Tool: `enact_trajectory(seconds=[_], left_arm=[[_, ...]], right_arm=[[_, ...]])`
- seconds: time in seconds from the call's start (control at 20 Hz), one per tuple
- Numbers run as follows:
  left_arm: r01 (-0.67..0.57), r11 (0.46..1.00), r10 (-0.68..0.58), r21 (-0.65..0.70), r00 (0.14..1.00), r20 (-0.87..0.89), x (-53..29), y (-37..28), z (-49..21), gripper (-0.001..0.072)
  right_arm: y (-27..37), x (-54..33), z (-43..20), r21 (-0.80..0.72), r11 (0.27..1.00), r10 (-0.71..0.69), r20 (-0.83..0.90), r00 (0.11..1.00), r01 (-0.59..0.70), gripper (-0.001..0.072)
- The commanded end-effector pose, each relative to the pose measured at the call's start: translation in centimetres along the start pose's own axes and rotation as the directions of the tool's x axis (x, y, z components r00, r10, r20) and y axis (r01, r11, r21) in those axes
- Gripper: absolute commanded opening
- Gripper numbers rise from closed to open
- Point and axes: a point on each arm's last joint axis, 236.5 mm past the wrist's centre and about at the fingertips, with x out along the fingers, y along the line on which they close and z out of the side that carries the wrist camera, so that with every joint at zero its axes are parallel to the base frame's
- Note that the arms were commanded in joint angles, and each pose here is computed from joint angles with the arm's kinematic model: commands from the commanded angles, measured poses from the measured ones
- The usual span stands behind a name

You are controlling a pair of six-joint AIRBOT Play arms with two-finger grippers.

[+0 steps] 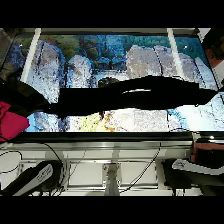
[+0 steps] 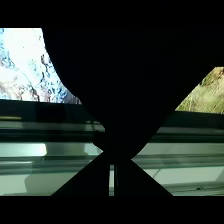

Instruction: Fold the clothes and pants, and hang the long-sleeved shirts on hangers.

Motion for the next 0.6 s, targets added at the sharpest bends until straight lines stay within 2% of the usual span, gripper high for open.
enact_trajectory(seconds=[0.0,0.25,0.35,0.45,0.55], left_arm=[[0.000,0.999,0.004,0.044,0.995,-0.095,4.4,0.1,-2.8,0.0005],[0.000,0.994,0.009,0.109,0.997,-0.077,4.7,-1.4,-2.4,0.0006],[0.022,0.994,-0.021,0.112,1.000,-0.010,4.8,-2.3,-0.8,0.0005],[0.151,0.976,-0.163,0.159,0.984,0.066,3.8,-5.8,1.1,0.0006],[0.271,0.932,-0.316,0.240,0.933,0.173,0.8,-9.9,3.5,0.0006]], right_arm=[[-3.4,1.3,-1.0,0.021,0.992,-0.120,-0.067,0.991,0.121,0.0018],[-3.2,2.1,1.4,0.083,0.991,-0.106,0.018,0.994,0.104,0.0017],[-1.4,2.1,3.4,0.127,0.992,-0.032,0.102,0.994,0.019,0.0017],[1.4,1.7,5.5,0.167,0.979,0.085,0.191,0.978,-0.118,0.0017],[3.5,0.9,7.8,0.187,0.954,0.176,0.289,0.941,-0.235,0.0017]])
